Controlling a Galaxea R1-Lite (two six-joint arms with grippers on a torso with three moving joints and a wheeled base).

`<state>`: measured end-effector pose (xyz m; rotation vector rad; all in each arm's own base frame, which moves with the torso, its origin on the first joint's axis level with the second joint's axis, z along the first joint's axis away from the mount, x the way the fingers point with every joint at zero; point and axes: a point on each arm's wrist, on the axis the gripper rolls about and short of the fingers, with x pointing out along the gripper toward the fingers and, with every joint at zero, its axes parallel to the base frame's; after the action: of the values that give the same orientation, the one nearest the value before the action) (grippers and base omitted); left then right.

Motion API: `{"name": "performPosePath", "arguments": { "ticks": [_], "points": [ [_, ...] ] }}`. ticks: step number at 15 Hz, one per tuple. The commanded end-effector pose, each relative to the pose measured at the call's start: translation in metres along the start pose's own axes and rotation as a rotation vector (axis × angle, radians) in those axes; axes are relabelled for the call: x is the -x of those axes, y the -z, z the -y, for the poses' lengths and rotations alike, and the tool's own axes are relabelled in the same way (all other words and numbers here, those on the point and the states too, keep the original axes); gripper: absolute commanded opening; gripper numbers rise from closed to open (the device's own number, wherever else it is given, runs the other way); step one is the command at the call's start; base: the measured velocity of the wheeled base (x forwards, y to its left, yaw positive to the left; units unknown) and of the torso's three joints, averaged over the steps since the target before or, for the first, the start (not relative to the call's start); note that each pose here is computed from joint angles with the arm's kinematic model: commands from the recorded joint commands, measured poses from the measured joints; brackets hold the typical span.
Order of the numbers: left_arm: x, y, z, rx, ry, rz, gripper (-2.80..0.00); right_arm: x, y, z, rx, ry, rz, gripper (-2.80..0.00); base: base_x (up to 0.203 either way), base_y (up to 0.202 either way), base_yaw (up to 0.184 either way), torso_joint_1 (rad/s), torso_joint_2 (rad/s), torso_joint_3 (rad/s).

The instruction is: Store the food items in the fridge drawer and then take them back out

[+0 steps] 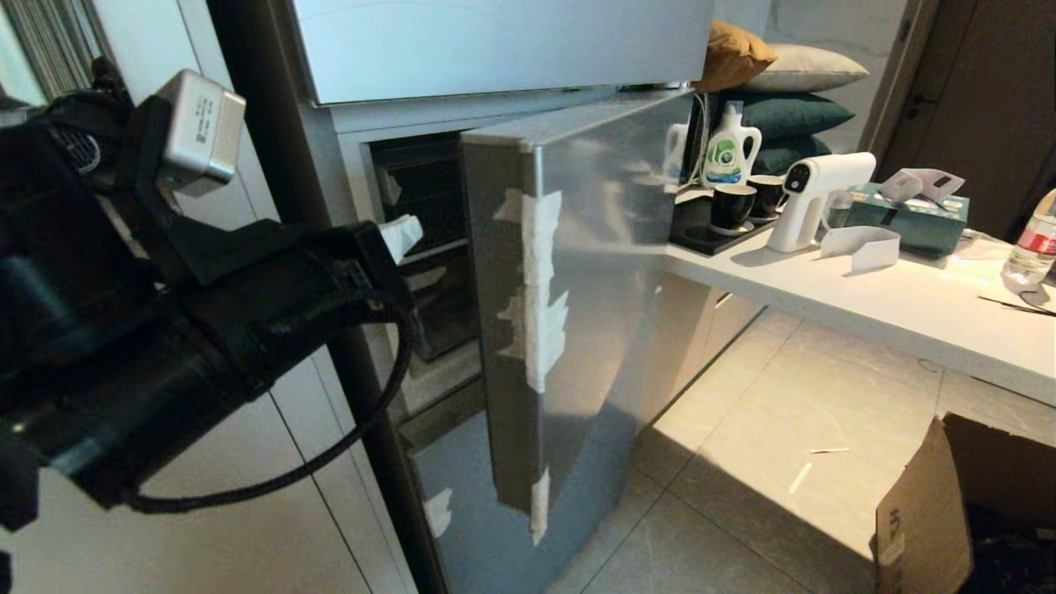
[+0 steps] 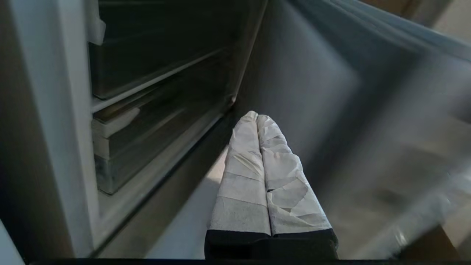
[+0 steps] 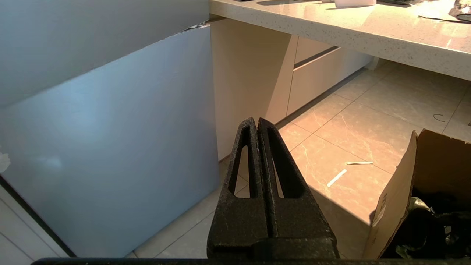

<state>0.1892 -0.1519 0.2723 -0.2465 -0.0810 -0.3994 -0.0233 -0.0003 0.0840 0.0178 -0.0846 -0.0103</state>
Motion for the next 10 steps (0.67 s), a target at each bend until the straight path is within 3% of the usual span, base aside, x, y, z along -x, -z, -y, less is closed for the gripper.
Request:
{"name": "performPosePath", "arguments": {
  "ticks": [1,5,10],
  "points": [
    [-0.007,0.007,-0.003,-0.006,-0.024,-0.019,-2.8,-0.002,0.009,0.0,-0.001,0.0,-0.029,-2.8,0.0,0.0,0.0,0.0,0.0,0.0],
    [-0.005,0.026,0.007,-0.01,0.013,-0.086,-2.8,-0.002,0.009,0.0,-0.001,0.0,-0.029,-2.8,0.0,0.0,0.0,0.0,0.0,0.0],
    [0.046,0.0,-0.006,0.025,0.034,0.005,-2.8,-0.002,0.009,0.0,0.001,0.0,-0.029,-2.8,0.0,0.0,0.0,0.0,0.0,0.0]
  ]
}}
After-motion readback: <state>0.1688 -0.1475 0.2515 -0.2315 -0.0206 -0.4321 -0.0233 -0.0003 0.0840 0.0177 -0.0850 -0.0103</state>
